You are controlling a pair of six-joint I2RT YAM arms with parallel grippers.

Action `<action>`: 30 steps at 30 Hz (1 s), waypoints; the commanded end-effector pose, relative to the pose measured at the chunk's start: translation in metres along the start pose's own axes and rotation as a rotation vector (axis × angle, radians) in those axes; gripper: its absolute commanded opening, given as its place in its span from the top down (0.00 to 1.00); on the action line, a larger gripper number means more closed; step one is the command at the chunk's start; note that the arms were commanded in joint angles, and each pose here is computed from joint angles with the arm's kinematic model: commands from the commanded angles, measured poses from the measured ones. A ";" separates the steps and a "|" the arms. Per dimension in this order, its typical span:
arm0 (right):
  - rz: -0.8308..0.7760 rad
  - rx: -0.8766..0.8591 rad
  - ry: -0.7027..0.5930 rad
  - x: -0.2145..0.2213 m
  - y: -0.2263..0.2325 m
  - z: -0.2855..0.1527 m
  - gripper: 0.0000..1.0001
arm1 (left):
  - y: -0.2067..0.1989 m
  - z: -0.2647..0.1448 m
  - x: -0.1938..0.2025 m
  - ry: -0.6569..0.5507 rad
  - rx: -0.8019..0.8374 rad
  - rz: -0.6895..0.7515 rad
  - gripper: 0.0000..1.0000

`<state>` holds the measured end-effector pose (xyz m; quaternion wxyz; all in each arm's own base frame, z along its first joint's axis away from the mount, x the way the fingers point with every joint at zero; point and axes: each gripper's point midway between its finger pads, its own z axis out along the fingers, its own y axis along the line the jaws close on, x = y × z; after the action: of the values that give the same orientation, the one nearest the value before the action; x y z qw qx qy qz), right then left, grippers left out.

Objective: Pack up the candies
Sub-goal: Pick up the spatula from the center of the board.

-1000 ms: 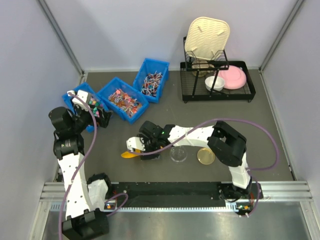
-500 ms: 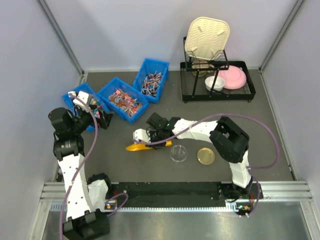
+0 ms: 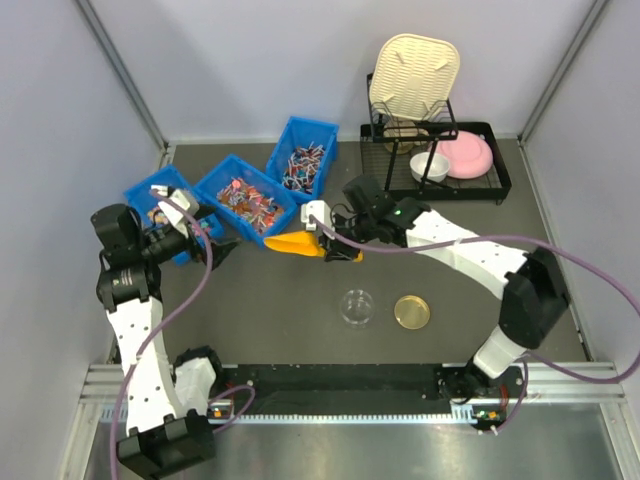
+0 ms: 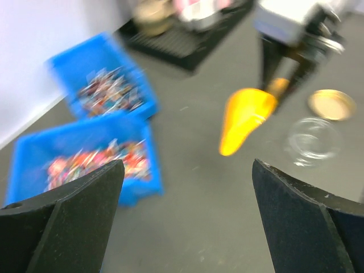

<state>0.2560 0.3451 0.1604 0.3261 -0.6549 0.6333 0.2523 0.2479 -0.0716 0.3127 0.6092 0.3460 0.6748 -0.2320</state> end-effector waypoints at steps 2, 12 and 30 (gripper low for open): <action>0.035 -0.057 -0.182 -0.057 0.012 -0.034 1.00 | -0.065 0.001 -0.013 -0.201 0.379 0.086 0.01; 0.053 -0.076 -0.207 -0.065 0.015 -0.037 1.00 | -0.084 0.043 0.018 -0.014 0.426 0.066 0.01; 0.033 -0.106 -0.210 -0.058 0.031 -0.041 1.00 | -0.074 0.075 0.027 0.014 0.354 0.027 0.57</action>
<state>0.2230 0.3502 0.2071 0.3272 -0.6236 0.6209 0.3443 0.2344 -0.1683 0.2612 0.5208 0.4595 0.6329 -0.3422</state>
